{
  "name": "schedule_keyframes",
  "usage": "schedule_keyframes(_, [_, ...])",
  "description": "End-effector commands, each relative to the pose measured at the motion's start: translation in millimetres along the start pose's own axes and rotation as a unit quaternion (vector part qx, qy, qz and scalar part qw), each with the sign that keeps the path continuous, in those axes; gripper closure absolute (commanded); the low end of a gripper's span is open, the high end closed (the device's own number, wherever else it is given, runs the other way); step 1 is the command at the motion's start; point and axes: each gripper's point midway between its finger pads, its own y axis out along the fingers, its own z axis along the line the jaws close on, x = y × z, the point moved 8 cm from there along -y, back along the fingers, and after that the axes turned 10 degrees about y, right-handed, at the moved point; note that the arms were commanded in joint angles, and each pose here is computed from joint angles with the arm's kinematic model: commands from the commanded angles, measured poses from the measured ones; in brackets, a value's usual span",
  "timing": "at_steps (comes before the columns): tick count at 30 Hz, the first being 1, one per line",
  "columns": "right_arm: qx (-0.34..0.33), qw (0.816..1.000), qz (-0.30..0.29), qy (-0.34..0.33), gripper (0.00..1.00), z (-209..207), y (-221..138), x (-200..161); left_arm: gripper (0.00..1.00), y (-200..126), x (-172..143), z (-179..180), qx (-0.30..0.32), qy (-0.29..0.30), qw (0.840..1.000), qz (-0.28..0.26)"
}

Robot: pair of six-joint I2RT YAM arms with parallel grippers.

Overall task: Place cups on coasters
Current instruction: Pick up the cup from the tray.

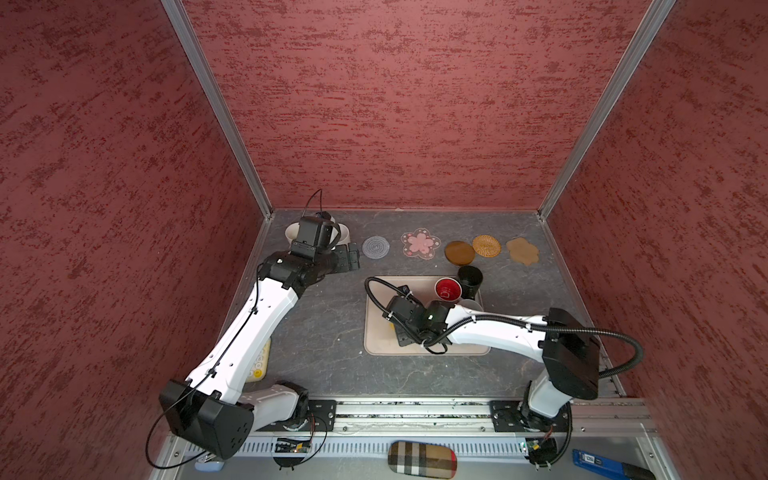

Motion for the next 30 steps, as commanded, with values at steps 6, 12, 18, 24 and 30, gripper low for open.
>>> schedule_keyframes(6, [0.051,0.993,-0.110,0.000,1.00,14.3,-38.9,37.6,0.06,-24.0,20.2,16.8,0.038,0.005,0.999,-0.035])
schedule_keyframes(12, [0.063,0.990,-0.127,-0.015,1.00,15.2,-43.1,52.1,0.06,-20.8,27.2,25.1,0.032,-0.017,0.999,-0.034])
schedule_keyframes(18, [0.080,0.987,-0.134,-0.036,1.00,16.5,-39.0,81.4,0.00,-0.8,26.5,25.9,0.028,-0.025,0.999,-0.029])
schedule_keyframes(24, [0.097,0.984,-0.142,-0.051,1.00,20.9,-29.9,118.5,0.00,3.1,28.2,29.8,0.035,-0.026,0.999,-0.033])
schedule_keyframes(30, [0.114,0.981,-0.149,-0.054,1.00,20.5,-20.2,161.9,0.00,7.4,26.2,37.9,0.059,-0.032,0.997,-0.033])
